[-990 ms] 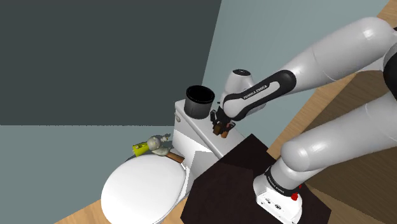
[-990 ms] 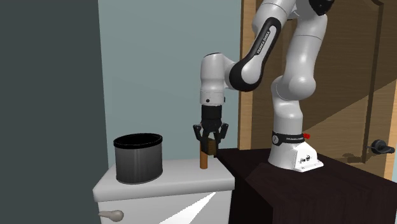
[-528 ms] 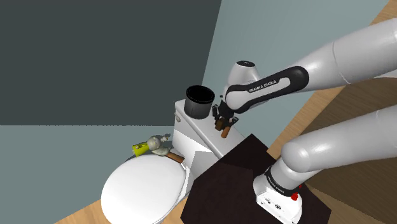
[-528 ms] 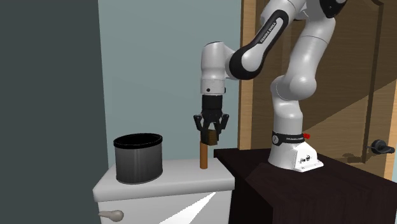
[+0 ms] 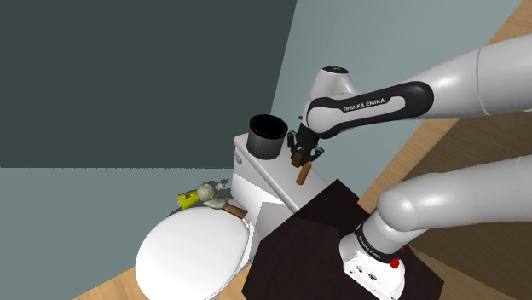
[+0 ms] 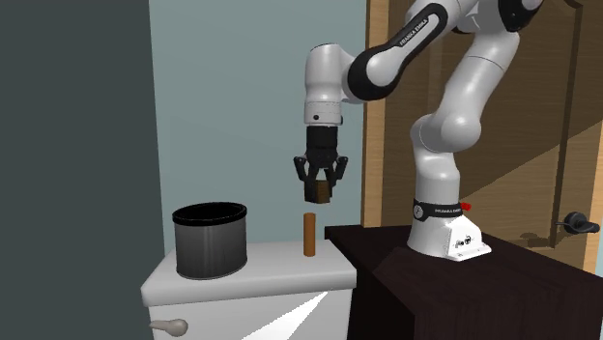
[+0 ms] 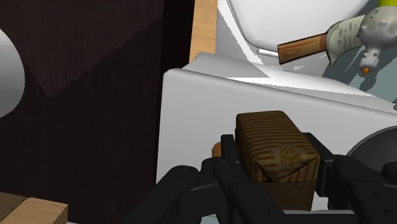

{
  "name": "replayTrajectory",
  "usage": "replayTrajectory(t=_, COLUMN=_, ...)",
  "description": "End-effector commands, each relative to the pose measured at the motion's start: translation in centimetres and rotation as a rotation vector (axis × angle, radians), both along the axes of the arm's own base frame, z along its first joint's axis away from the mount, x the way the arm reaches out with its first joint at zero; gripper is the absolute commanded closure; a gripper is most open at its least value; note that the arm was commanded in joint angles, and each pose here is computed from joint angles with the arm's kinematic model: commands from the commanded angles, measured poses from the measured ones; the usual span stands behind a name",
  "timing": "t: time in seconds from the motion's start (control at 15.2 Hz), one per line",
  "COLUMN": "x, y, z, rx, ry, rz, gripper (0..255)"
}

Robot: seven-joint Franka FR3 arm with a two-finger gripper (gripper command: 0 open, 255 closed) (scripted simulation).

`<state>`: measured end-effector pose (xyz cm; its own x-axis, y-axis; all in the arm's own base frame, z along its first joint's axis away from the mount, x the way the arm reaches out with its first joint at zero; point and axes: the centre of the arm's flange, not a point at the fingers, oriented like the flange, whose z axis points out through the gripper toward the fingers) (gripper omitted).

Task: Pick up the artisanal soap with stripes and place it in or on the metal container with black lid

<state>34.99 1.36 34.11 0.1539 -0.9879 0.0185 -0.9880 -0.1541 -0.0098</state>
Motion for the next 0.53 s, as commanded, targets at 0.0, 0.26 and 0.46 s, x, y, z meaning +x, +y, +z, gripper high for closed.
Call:
replayTrajectory(t=0.0, x=0.0, y=0.1, z=1.1, rx=0.0, ry=0.0, rz=0.0, gripper=255)
replayTrajectory(t=0.26, x=0.0, y=0.1, z=3.2, rx=0.0, ry=0.0, rz=0.0, gripper=255)
replayTrajectory(t=0.46, x=1.2, y=-0.4, z=4.2, rx=0.0, ry=0.0, rz=0.0, gripper=255)
